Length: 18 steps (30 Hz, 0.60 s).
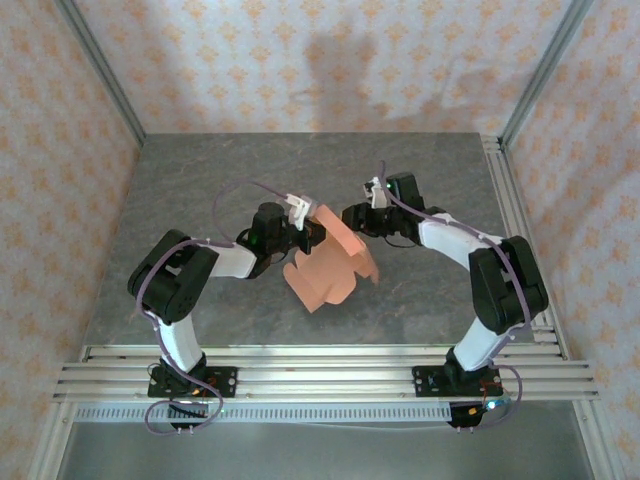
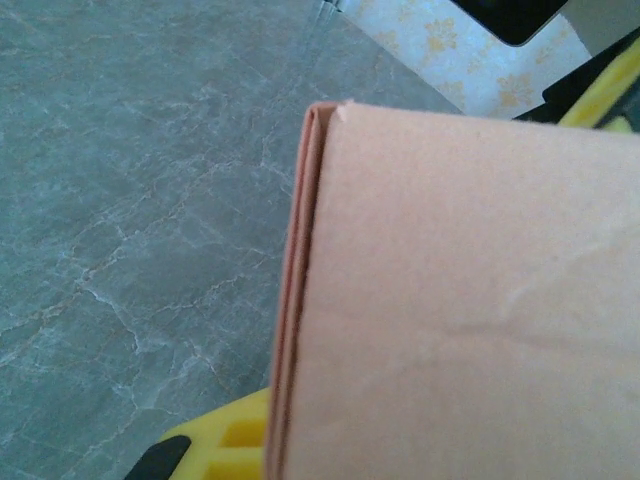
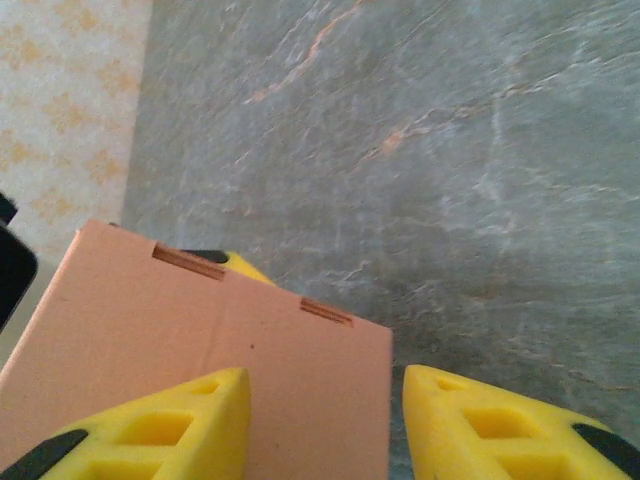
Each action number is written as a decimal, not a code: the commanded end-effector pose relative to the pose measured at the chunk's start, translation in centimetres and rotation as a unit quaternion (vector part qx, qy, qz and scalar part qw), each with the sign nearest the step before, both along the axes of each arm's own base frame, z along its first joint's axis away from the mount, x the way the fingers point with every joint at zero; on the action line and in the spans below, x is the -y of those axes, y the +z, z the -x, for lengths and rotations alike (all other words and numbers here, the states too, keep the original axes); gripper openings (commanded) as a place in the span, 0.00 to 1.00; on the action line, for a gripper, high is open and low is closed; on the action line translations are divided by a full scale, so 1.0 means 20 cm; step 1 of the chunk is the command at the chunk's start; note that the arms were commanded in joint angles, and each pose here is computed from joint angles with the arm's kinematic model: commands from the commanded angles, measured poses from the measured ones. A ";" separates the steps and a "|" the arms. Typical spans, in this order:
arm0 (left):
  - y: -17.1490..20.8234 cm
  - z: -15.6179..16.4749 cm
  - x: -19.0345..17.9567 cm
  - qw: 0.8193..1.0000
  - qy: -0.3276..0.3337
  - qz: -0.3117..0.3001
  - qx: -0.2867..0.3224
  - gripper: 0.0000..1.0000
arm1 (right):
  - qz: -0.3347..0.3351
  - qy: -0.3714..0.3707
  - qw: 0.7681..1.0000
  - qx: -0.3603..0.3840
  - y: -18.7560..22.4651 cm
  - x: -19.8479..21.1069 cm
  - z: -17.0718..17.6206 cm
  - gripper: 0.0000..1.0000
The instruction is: Fold the paper box
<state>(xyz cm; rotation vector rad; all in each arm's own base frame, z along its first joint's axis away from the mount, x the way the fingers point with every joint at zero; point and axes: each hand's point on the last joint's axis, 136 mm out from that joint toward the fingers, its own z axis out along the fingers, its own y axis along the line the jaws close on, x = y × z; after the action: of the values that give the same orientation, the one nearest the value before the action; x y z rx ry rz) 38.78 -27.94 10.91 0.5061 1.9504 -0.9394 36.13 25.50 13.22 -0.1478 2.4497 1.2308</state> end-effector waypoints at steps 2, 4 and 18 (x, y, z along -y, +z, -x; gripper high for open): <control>0.19 -0.06 0.03 0.999 0.005 0.045 0.026 0.00 | -0.029 0.057 0.998 0.001 0.01 -0.12 0.09 0.42; 0.20 -0.07 0.03 0.998 0.010 0.049 0.025 0.00 | -0.038 0.059 0.998 -0.003 0.01 -0.13 0.10 0.41; 0.19 -0.12 0.01 0.997 0.040 0.062 0.013 0.09 | -0.055 0.055 0.997 -0.009 0.00 -0.19 0.11 0.41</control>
<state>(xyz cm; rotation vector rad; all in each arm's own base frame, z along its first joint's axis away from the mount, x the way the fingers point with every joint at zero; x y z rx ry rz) 39.19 -27.44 10.89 0.4044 1.9873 -0.9804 36.66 26.92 13.55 -0.1332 2.3857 1.3177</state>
